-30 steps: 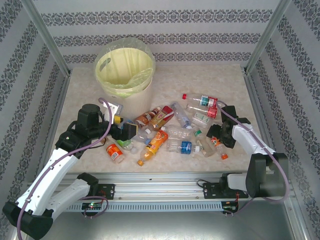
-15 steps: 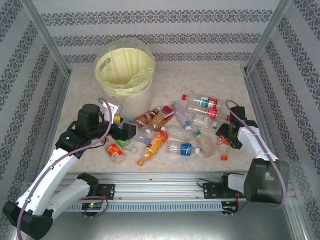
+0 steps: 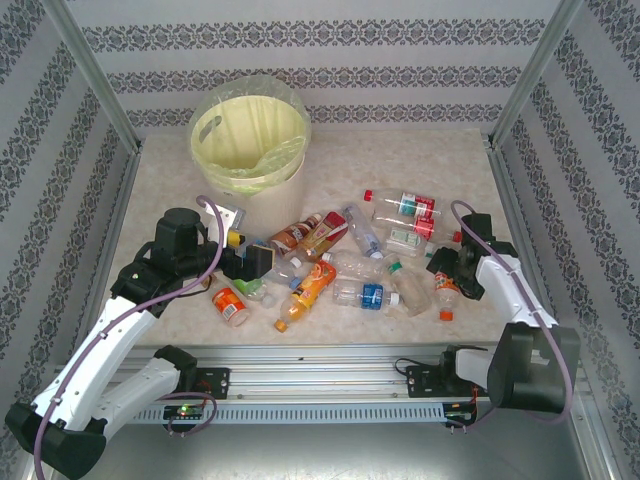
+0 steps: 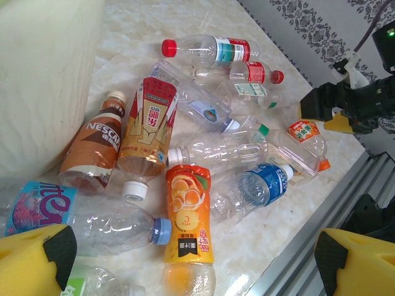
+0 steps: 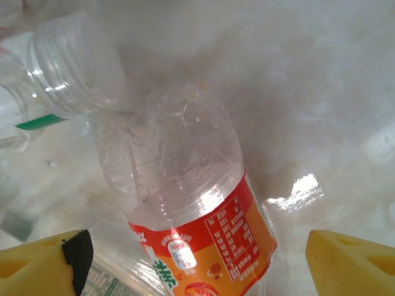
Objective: Put the plastic bottles in the bin
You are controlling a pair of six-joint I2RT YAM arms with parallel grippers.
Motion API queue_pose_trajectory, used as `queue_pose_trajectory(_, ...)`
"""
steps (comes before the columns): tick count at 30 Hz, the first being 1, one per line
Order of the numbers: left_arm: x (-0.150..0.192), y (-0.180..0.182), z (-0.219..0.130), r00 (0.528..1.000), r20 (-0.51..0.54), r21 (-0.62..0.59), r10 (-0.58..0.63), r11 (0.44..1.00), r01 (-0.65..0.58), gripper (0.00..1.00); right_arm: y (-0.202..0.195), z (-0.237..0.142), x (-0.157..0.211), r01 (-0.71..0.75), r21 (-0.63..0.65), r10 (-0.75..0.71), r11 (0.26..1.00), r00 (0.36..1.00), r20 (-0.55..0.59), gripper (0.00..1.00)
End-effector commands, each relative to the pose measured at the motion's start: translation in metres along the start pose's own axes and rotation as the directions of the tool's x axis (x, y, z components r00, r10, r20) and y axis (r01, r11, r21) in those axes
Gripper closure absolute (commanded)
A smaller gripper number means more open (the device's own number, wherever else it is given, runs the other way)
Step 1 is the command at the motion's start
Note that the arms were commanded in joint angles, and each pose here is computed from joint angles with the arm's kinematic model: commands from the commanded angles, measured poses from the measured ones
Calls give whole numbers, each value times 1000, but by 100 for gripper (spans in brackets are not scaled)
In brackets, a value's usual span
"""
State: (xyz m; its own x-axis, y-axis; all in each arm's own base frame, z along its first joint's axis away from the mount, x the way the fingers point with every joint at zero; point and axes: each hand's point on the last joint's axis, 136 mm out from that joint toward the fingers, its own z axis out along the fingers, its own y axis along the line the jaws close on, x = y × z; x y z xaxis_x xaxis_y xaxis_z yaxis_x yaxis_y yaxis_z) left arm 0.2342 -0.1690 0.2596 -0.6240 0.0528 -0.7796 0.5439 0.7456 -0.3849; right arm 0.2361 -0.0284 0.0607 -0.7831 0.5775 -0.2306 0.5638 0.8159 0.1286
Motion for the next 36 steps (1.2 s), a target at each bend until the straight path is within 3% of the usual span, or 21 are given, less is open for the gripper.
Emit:
queue_pose_trajectory(1, 0, -1, -2, 1000, 7, -5, 20, 1000, -20, 0, 2, 4, 4, 17, -1, -17, 1000, 999, -35, 11)
queue_pose_trajectory(19, 1, 6, 1, 1000, 4, -35, 12, 999, -12, 0, 6, 24, -23, 83, 105, -77, 991, 995, -57, 19)
queue_pose_trajectory(30, 3, 7, 3, 1000, -6, -36, 10, 999, -10, 0, 4, 25, -30, 100, 132, -94, 986, 994, -47, 37)
queue_pose_trajectory(36, 1, 10, 1, 1000, 4, -62, 0, 998, 0, 0, 6, 17, -34, 95, 121, -95, 988, 995, -8, 43)
